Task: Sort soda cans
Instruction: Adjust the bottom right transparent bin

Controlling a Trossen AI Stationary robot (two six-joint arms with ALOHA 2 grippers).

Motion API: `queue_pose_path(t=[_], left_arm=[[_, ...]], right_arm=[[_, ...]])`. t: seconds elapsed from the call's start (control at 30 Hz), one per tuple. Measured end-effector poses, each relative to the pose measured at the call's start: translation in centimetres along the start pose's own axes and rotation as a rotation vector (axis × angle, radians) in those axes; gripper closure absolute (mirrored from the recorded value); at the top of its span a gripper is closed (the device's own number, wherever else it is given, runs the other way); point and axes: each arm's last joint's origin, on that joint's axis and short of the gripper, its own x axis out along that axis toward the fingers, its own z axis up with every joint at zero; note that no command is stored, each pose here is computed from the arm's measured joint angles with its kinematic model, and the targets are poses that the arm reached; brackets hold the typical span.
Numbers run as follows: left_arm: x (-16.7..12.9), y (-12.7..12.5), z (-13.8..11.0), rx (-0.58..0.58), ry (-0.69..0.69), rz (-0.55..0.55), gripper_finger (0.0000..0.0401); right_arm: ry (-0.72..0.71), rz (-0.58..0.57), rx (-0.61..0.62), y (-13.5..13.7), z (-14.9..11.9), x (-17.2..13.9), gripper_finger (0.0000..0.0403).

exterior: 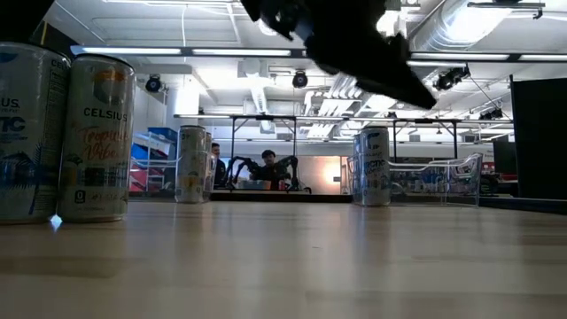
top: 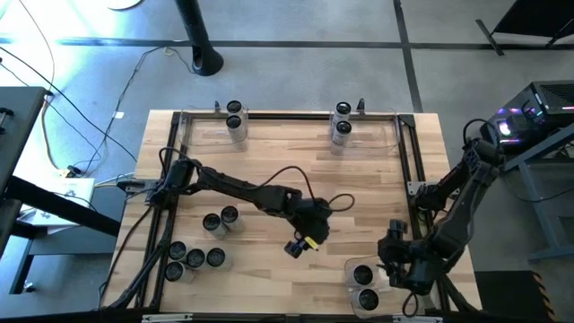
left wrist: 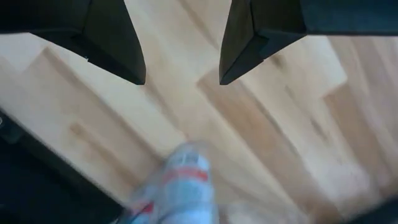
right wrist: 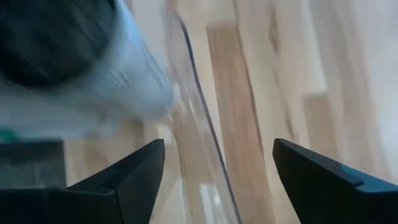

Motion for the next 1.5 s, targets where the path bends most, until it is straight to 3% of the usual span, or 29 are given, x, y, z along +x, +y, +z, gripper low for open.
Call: queue_pose_path(t=[0.17,0.37,0.57,0.93,1.17,1.33,1.5], left_arm=[[0.0,-0.1,-0.4,-0.031,0.041,-0.013,0.0217],[-0.2,0.2,-0.9,-0.059,0.066,-0.018,0.0238],[-0.4,1.3,-1.7,-0.109,0.079,-0.002,0.026],[-1.9,1.4,-3.5,-0.25,0.085,0.264,0.0282],[-3.9,-0.1,-3.7,-0.3,0.012,0.389,0.0282],[-4.6,-1.3,-3.3,-0.302,-0.071,0.403,0.0282],[-4.4,-2.0,-3.1,-0.287,-0.061,0.421,0.0282]], right_arm=[[0.099,-0.013,0.04,-0.9,-2.0,2.6,0.0132],[0.112,-0.034,0.063,-1.7,-2.8,4.3,0.0169],[0.122,-0.056,0.062,-2.4,-2.9,5.1,0.0234],[0.138,-0.094,0.132,-3.2,-2.1,5.6,0.0365],[0.121,-0.134,0.168,-3.7,-1.6,5.8,0.0383],[0.13,-0.154,0.147,-3.9,-1.7,5.8,0.0383],[0.14,-0.166,0.086,-4.1,-1.8,5.7,0.0382]])
